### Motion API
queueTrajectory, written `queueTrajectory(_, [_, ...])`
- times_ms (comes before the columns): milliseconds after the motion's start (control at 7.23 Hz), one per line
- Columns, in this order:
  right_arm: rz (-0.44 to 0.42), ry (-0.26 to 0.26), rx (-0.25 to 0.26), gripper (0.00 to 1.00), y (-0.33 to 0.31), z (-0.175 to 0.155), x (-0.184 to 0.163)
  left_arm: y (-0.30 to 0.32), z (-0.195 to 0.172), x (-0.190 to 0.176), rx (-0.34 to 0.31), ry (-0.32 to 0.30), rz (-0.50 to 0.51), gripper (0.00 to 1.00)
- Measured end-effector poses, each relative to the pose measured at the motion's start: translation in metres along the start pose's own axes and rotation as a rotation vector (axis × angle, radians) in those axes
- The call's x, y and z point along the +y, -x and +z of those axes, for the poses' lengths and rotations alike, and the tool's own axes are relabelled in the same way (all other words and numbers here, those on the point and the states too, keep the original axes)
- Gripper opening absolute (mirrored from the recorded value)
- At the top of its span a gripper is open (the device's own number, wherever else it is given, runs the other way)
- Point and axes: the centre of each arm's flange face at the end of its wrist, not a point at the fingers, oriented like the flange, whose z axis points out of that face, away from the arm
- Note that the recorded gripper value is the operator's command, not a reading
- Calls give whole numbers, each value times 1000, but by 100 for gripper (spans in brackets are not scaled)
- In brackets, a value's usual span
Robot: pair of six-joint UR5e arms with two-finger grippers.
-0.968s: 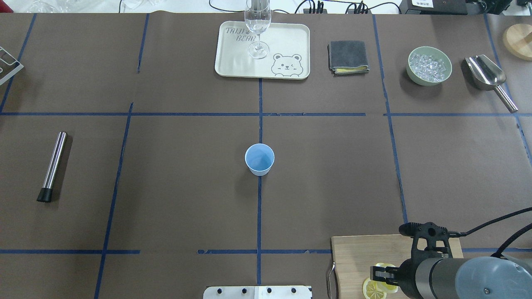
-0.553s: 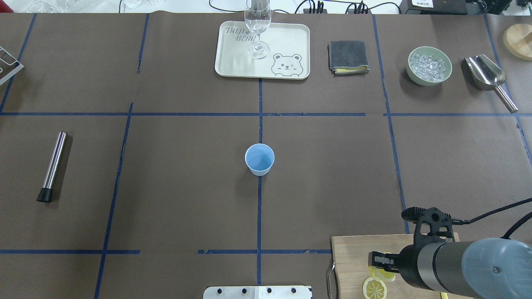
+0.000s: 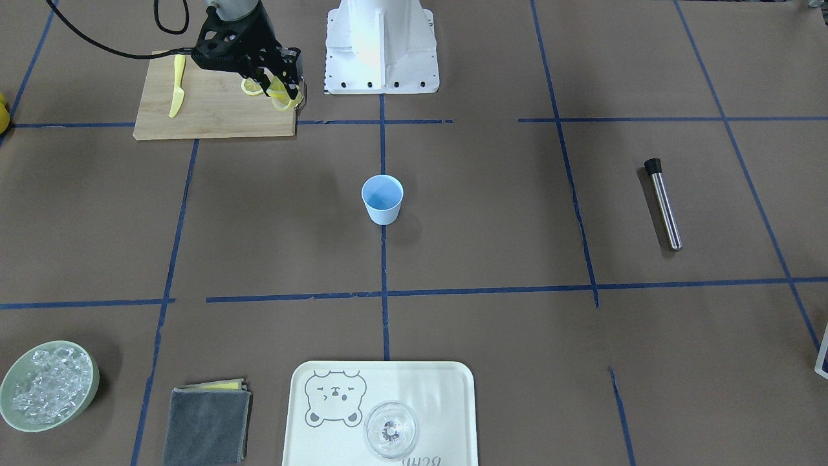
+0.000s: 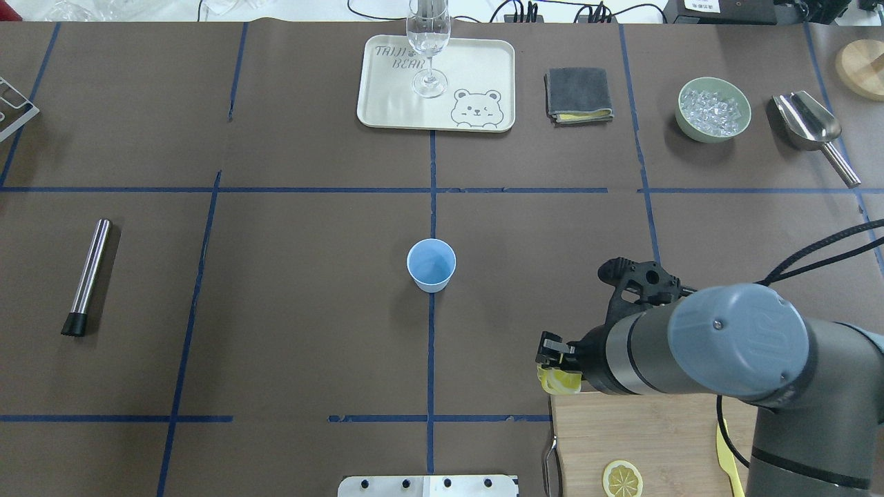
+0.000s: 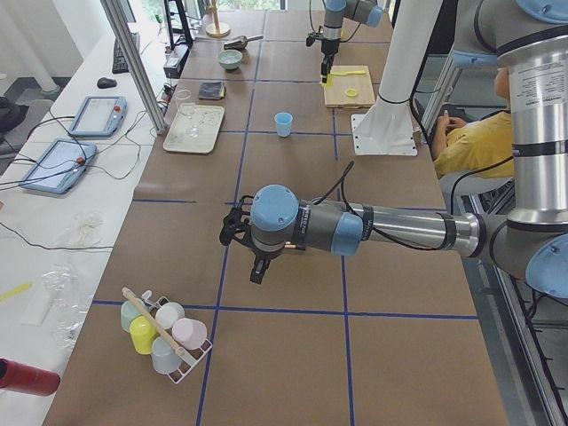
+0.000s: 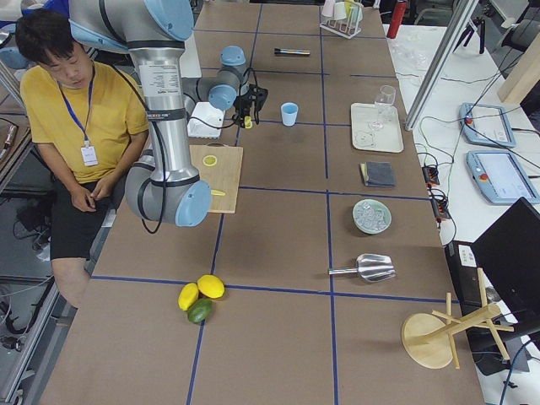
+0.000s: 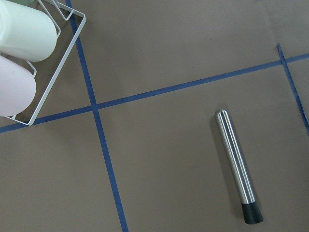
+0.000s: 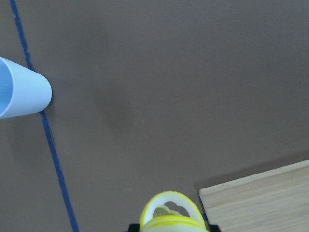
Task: Squeeze lemon into cup
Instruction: 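Carry the lemon slice with the right gripper over the blue cup, then lower the lemon slice into the blue cup and open the right gripper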
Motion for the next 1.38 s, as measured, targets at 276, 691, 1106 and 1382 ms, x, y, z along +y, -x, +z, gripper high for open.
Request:
queueTrajectory(276, [29,-37,-36,53,52,0,-26,1,0,2,0,2,-1,100])
queueTrajectory(691, [80,-74,-59,54,125,10,-67,1,0,5,1,2,-2,100])
queueTrajectory(1106, [107,-80,-44,54,179,36,-85,0,-1,5,5,-2,-1,100])
queueTrajectory(1382, [111,-82,-41,55,186,56,-93,0,-2,5,5,-3,-1,100])
